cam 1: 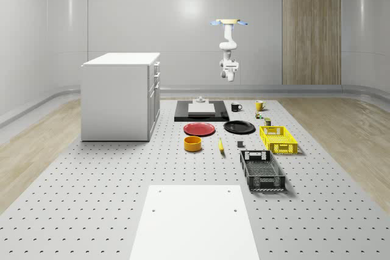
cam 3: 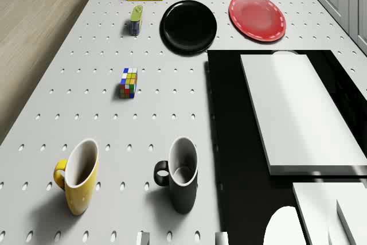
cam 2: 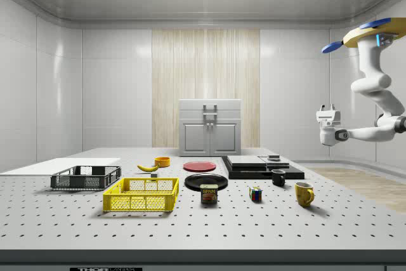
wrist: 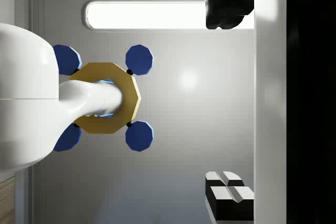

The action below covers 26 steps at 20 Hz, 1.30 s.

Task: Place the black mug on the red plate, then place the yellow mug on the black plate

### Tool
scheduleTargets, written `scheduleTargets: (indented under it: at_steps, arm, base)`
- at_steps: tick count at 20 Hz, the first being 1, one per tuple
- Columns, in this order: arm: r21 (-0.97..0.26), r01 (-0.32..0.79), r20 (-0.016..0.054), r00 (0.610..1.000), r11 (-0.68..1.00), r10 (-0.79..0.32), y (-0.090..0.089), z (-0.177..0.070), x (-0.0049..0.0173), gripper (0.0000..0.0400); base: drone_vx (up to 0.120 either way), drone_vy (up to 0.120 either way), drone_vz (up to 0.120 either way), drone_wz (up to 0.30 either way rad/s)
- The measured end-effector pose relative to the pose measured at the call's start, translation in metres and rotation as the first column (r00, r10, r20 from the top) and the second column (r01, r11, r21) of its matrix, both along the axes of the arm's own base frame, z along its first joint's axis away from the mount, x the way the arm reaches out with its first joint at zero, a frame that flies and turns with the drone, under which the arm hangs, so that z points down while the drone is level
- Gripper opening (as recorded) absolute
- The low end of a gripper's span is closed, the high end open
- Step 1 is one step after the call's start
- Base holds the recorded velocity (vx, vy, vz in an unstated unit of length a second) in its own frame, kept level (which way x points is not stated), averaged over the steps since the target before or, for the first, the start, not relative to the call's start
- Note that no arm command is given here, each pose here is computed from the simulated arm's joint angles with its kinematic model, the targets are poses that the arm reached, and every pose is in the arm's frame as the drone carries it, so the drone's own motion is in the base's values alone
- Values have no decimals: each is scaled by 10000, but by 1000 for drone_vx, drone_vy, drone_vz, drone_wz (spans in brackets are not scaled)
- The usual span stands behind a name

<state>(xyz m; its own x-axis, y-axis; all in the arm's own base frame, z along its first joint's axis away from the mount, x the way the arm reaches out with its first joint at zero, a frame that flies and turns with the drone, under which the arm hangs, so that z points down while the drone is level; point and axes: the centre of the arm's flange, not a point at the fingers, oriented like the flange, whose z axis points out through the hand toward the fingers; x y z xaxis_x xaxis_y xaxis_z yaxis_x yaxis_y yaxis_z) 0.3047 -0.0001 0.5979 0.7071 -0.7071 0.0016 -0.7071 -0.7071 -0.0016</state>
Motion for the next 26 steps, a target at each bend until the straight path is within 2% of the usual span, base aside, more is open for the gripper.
scheduleTargets:
  at_steps: [2,5,11,14,26]
  arm:
    - [0,0,16,10000,10000,0,-1,153,-26,400]
    - [0,0,40,10000,10000,0,-1,365,-37,400]
    - [0,0,86,10000,10000,0,0,708,-18,400]
    - [0,0,110,9999,10000,0,0,810,-10,400]
    - [-3,0,202,9998,10000,0,1,927,-6,400]
  base:
    - [20,0,0,0]
    - [120,0,0,0]
    - [120,-113,0,0]
    - [120,0,0,0]
    - [120,0,0,0]
